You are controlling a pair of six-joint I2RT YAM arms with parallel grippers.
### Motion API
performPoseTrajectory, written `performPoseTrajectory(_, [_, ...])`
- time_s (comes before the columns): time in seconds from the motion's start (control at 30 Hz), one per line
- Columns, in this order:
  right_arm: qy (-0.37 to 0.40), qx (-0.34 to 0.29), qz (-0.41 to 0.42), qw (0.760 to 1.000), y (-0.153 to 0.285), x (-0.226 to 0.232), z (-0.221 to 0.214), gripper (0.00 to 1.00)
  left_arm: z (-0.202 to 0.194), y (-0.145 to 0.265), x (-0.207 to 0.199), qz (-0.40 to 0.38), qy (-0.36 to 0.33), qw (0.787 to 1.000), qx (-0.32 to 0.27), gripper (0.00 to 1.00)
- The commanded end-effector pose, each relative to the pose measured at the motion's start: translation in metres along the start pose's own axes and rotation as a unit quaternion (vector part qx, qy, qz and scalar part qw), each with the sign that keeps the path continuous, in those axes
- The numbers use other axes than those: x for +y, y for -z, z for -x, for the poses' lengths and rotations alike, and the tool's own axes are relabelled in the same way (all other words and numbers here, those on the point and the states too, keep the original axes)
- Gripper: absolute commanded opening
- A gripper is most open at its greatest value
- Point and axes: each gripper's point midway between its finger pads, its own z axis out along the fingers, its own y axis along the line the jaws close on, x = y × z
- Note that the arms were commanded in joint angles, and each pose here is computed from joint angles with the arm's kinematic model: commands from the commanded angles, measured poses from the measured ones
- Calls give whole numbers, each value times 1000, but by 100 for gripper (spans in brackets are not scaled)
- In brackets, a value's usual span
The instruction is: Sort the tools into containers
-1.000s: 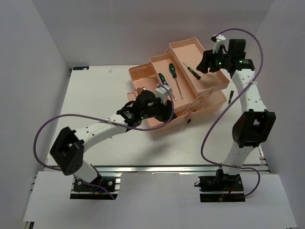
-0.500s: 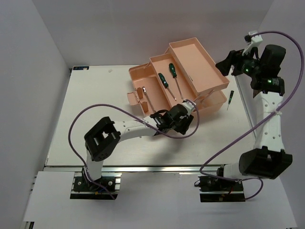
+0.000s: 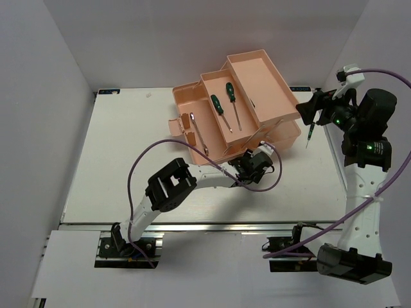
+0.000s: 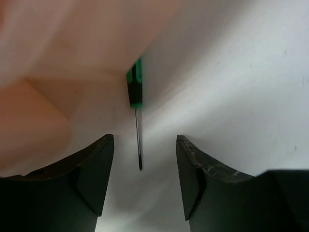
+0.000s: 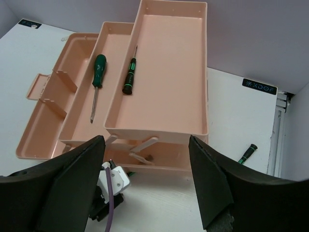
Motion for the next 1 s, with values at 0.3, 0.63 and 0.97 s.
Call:
performPoseTrajectory(0.3, [20, -7, -21, 1000, 17, 2, 5, 76, -17, -29, 6, 34, 1, 999, 31, 60])
performPoseTrajectory(0.63, [22, -18, -27, 999, 17, 0, 16, 75, -49, -38, 18, 40, 33, 996, 69, 30])
performPoseTrajectory(0.97, [11, -20, -28, 999, 17, 0, 16, 74, -38, -4, 14, -2, 66, 995, 69, 0])
